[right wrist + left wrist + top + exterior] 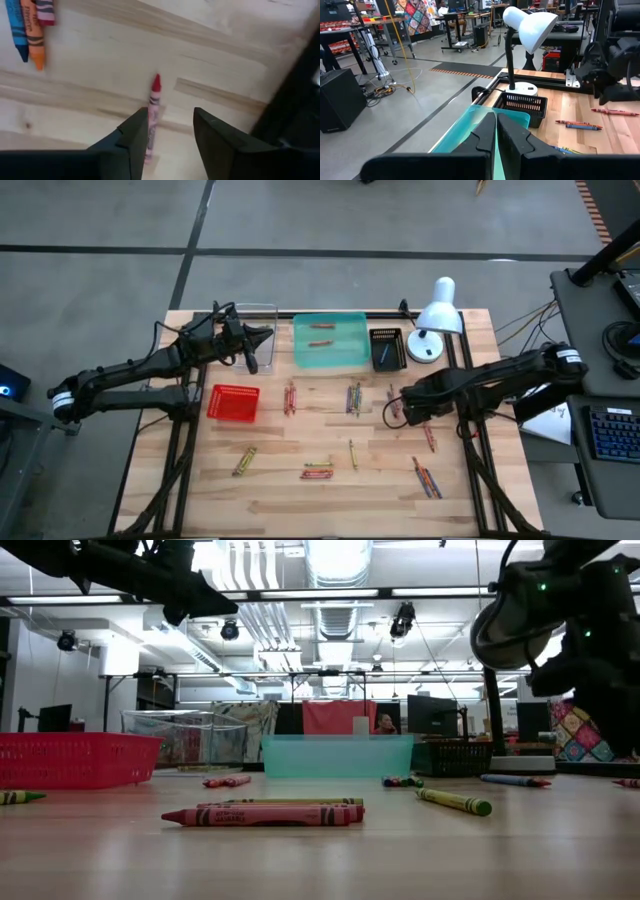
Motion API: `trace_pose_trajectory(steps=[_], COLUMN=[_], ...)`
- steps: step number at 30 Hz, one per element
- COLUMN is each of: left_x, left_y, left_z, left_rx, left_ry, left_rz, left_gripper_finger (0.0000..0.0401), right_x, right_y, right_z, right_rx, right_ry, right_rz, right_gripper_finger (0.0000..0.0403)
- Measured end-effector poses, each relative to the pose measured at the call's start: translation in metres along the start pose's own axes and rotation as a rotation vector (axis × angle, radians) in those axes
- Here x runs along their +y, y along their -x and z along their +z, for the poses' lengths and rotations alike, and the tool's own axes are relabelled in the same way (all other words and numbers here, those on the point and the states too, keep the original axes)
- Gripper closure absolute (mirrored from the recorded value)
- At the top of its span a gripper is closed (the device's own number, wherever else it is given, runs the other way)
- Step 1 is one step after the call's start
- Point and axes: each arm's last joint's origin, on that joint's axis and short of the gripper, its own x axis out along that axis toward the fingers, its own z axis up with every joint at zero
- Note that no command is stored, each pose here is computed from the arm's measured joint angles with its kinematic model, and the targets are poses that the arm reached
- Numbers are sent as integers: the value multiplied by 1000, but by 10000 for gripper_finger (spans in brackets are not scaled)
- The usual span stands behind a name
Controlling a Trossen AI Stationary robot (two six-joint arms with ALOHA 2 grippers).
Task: Sort crayons
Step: Put the red crayon into the red bin
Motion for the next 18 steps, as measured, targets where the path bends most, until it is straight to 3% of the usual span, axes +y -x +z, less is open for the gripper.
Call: trace_pose_trajectory(steps=[10, 18], left_x=[0, 0], left_y=[0, 0], left_z=[0, 0], left_rx=[-1, -1], left_ry=[0, 0], left_rz=[0, 0], left_gripper_finger=[401, 401], right_x=[6, 10], right_y=[-20, -31], right_z=[4, 6], right_rx=[-18, -3], right_ry=[5, 33], right_rz=[-41, -87], right_gripper_finger=[246, 265])
